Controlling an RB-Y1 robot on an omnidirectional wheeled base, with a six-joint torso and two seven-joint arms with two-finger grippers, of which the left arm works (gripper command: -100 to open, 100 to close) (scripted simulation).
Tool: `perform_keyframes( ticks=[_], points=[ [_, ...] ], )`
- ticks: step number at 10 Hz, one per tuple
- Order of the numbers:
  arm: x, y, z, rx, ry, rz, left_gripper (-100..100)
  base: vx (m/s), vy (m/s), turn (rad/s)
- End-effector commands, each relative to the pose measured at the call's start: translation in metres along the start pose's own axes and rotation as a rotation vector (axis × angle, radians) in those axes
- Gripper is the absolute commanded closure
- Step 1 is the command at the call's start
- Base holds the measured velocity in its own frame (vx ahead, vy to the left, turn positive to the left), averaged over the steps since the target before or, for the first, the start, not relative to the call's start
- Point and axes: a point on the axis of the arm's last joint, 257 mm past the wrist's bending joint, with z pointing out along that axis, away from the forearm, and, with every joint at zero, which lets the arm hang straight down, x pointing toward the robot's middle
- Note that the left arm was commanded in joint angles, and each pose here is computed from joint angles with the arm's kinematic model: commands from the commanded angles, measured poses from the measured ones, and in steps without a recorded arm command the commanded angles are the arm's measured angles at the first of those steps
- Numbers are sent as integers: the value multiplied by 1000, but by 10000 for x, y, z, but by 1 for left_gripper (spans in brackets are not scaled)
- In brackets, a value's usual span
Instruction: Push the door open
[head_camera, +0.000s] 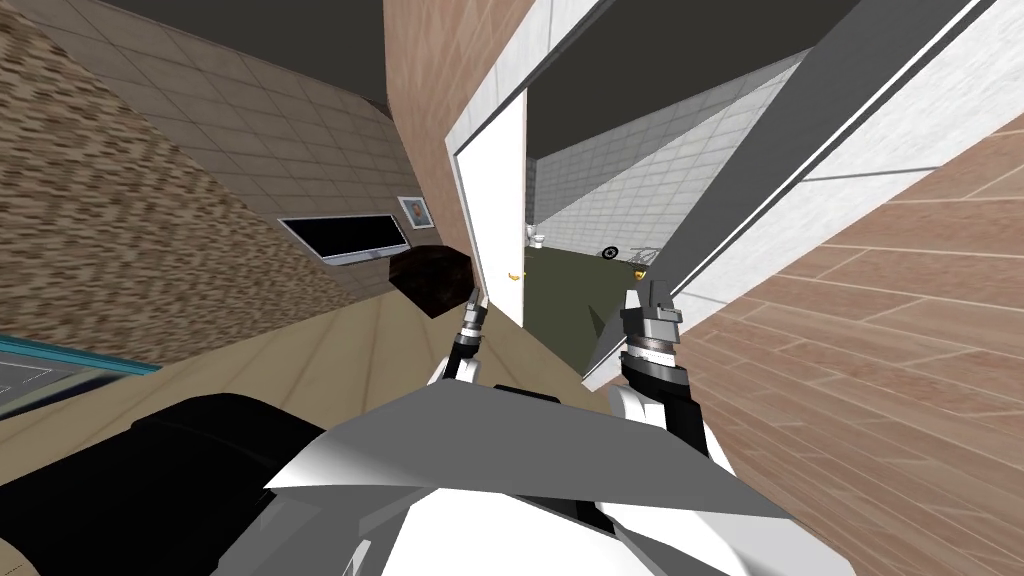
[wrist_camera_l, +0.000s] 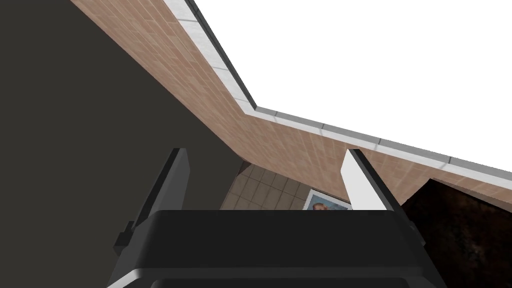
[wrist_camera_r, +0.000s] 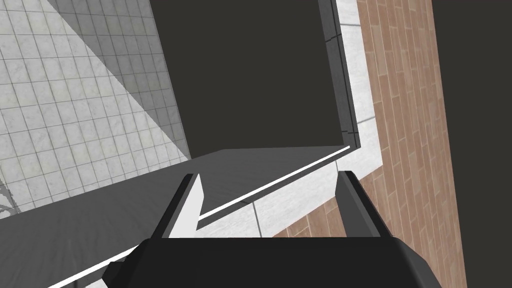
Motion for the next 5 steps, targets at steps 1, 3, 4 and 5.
perform_keyframes(
  ticks=[1,3,4,5],
  points=[
    [46,113,8,-15,14,-9,-100,96,50,-21],
    [115,248,-11,-35,31,-19,-100,104,58,-17],
    [150,315,-22,-45,40,-24,-100,93,56,-16],
    [188,385,-34,-55,49,-29,-100,98,58,-16]
  ],
)
